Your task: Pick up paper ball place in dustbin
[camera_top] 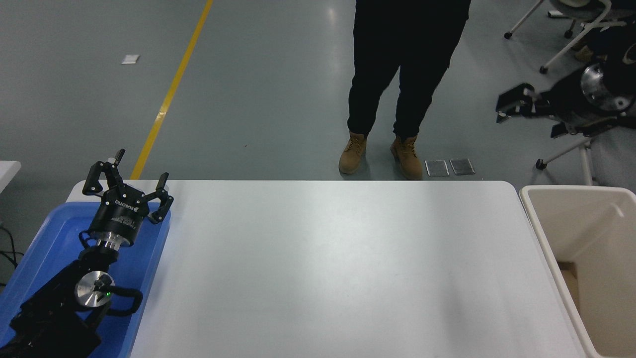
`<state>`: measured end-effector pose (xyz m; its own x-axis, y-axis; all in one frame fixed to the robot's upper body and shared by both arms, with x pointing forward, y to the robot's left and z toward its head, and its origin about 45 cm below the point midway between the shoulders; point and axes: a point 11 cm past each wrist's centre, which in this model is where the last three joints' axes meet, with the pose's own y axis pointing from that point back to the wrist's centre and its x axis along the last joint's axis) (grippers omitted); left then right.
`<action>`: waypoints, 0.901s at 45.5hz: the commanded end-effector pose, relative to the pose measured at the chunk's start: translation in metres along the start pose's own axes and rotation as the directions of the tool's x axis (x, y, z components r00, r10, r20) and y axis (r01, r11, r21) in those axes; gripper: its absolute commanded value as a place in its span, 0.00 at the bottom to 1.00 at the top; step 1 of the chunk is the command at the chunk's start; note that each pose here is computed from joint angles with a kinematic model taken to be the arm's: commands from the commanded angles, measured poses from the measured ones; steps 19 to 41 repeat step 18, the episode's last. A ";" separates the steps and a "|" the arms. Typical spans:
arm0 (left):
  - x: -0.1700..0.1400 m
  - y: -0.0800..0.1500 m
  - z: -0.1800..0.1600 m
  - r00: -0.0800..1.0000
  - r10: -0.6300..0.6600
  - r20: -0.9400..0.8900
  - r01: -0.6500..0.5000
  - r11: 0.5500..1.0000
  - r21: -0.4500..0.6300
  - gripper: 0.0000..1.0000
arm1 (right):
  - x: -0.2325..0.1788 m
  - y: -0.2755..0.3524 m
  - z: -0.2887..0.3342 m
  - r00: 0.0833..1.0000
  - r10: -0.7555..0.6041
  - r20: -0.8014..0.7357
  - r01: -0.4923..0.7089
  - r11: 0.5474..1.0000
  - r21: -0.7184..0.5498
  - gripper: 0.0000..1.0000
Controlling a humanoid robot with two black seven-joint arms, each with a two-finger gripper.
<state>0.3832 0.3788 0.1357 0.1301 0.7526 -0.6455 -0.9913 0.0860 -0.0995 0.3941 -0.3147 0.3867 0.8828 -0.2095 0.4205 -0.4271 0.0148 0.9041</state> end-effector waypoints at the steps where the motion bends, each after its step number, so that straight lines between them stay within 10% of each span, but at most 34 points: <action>1: 0.000 0.000 0.000 1.000 0.001 0.000 -0.001 1.000 0.000 0.98 | -0.033 0.025 -0.019 0.989 -0.127 -0.082 0.129 0.991 0.018 1.00; 41: 0.000 0.000 0.000 1.000 0.001 0.000 -0.001 1.000 0.000 0.98 | -0.038 0.043 -0.019 0.980 -0.175 -0.096 0.178 0.984 0.025 1.00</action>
